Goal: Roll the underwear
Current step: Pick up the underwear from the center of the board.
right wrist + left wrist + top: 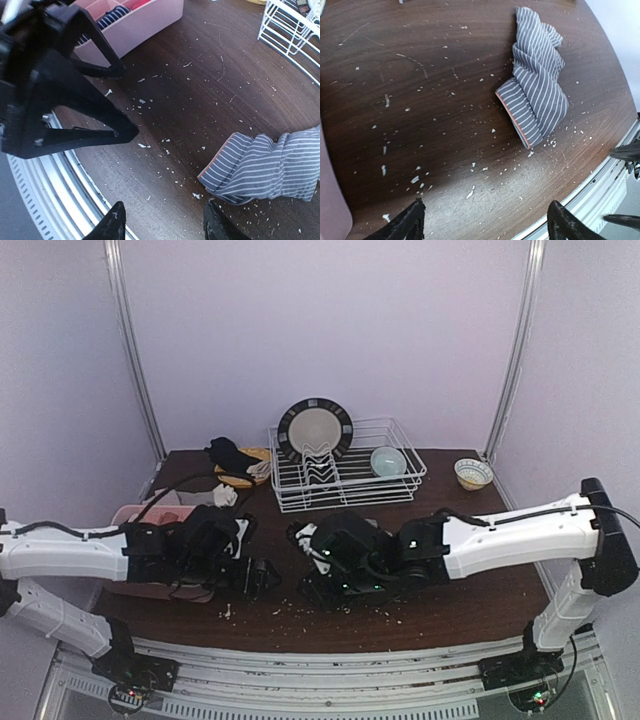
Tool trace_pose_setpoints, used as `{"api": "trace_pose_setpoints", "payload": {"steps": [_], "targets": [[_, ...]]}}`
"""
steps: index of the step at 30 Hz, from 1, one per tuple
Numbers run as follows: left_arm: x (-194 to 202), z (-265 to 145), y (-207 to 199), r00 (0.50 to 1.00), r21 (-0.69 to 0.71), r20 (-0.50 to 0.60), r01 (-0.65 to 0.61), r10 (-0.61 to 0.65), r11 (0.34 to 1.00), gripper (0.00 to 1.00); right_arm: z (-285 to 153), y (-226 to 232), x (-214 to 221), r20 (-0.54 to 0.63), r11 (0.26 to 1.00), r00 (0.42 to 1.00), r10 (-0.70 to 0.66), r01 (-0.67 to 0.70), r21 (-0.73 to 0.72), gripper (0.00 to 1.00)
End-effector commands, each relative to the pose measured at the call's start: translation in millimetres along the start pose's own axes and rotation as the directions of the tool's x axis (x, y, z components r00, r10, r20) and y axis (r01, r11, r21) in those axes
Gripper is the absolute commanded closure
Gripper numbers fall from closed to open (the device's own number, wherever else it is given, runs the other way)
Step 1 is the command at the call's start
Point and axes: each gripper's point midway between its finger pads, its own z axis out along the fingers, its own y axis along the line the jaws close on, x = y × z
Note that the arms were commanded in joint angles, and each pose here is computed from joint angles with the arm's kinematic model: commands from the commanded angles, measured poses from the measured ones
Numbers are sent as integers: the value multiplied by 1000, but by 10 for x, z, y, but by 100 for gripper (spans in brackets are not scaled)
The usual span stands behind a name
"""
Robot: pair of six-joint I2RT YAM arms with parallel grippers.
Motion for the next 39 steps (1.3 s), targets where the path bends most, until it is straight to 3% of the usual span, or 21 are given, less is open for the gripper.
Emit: {"api": "trace_pose_setpoints", "payload": {"steps": [1,20,25,29,33,39], "targets": [[46,-159,220,997,-43,58,61,-59,997,18,312,-153,214,-149,978,977,-153,171,118,49],[171,-270,448,993,-82,83,93,-86,992,18,827,-641,455,-372,888,910,-180,313,336,50],[188,-249,458,993,-90,74,94,-88,991,18,840,-695,487,-381,891,911,-156,297,343,71],[178,-241,444,994,-90,70,92,-85,992,18,572,-591,180,-245,930,964,-105,183,319,100],[121,-223,373,994,-69,78,81,-75,994,18,98,-535,-248,-53,960,997,-50,63,274,100],[35,4,80,997,15,45,56,-56,998,17,-330,-979,-254,51,938,996,68,-81,336,100]]}}
